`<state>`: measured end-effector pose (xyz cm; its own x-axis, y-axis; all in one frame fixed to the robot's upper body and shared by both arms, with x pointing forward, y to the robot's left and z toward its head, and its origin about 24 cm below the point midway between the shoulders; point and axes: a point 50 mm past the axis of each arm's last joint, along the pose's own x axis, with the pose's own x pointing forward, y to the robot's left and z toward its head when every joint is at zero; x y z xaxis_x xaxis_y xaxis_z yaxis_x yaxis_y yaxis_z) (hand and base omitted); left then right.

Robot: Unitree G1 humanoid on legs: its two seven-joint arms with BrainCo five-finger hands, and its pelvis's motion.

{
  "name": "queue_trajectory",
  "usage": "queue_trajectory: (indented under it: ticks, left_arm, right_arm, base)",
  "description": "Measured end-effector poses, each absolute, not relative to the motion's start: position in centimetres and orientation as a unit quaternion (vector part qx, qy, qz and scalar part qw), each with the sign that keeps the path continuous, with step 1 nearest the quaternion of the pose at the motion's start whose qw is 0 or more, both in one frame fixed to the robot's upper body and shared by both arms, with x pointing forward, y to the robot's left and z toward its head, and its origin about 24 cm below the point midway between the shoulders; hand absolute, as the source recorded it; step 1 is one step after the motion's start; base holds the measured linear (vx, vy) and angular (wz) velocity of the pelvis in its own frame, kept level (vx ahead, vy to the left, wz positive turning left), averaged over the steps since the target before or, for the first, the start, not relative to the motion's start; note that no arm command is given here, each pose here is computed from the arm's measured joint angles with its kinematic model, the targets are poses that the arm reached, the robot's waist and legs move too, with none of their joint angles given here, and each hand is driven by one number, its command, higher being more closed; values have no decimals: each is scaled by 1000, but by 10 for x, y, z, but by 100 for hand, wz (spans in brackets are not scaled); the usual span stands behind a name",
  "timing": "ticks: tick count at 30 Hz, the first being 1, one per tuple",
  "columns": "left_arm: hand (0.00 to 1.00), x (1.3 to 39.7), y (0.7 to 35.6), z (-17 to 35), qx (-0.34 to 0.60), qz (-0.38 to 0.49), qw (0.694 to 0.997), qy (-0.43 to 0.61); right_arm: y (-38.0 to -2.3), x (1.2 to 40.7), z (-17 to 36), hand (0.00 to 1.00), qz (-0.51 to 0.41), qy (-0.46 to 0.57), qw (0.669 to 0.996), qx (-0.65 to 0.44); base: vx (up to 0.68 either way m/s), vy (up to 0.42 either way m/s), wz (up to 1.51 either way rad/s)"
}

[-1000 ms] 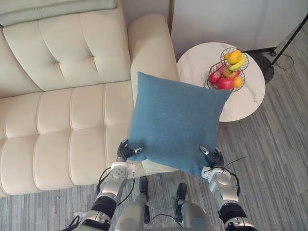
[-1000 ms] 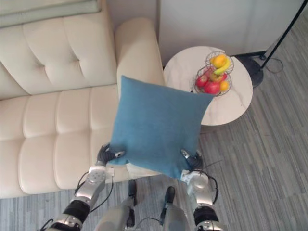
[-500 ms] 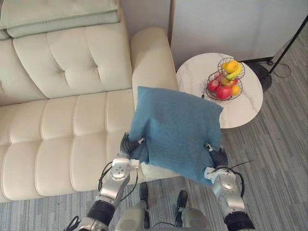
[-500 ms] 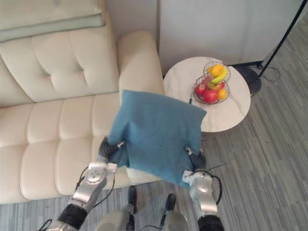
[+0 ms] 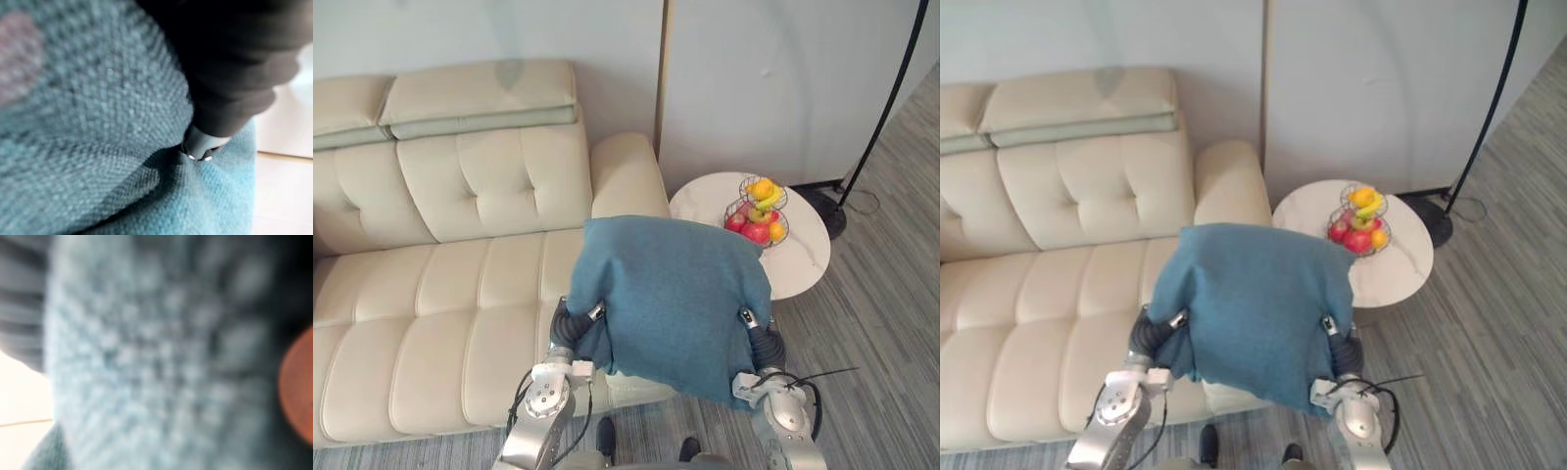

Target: Pick up cushions and gather them together orderly.

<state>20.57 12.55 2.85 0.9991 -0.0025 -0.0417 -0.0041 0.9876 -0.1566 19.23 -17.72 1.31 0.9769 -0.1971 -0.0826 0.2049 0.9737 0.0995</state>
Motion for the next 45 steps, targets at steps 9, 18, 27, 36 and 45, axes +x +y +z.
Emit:
queue_trajectory:
  ticks: [9,18,27,36,45]
  left_arm:
    - [100,215,116,38,-131,6,991,-11]
    - [100,221,108,9,-99,-22,993,51]
    - [100,211,112,-4,-90,-33,992,84]
    - [100,194,113,-17,-99,-28,988,119]
    - [100,185,115,-15,-112,-9,987,119]
  right_arm:
    - [-181,227,40,100,-117,-32,992,18]
    - [-194,222,-1,100,-163,63,985,2]
    - [-195,219,-14,100,-152,96,984,-8]
    - [-192,208,1,100,-141,68,988,-12]
    - [-181,217,25,100,-120,8,993,-14]
  base:
    - [-76,101,84]
    - [48,365,68]
    - [72,189,29]
    - [312,-32,20]
    - [217,203,-87]
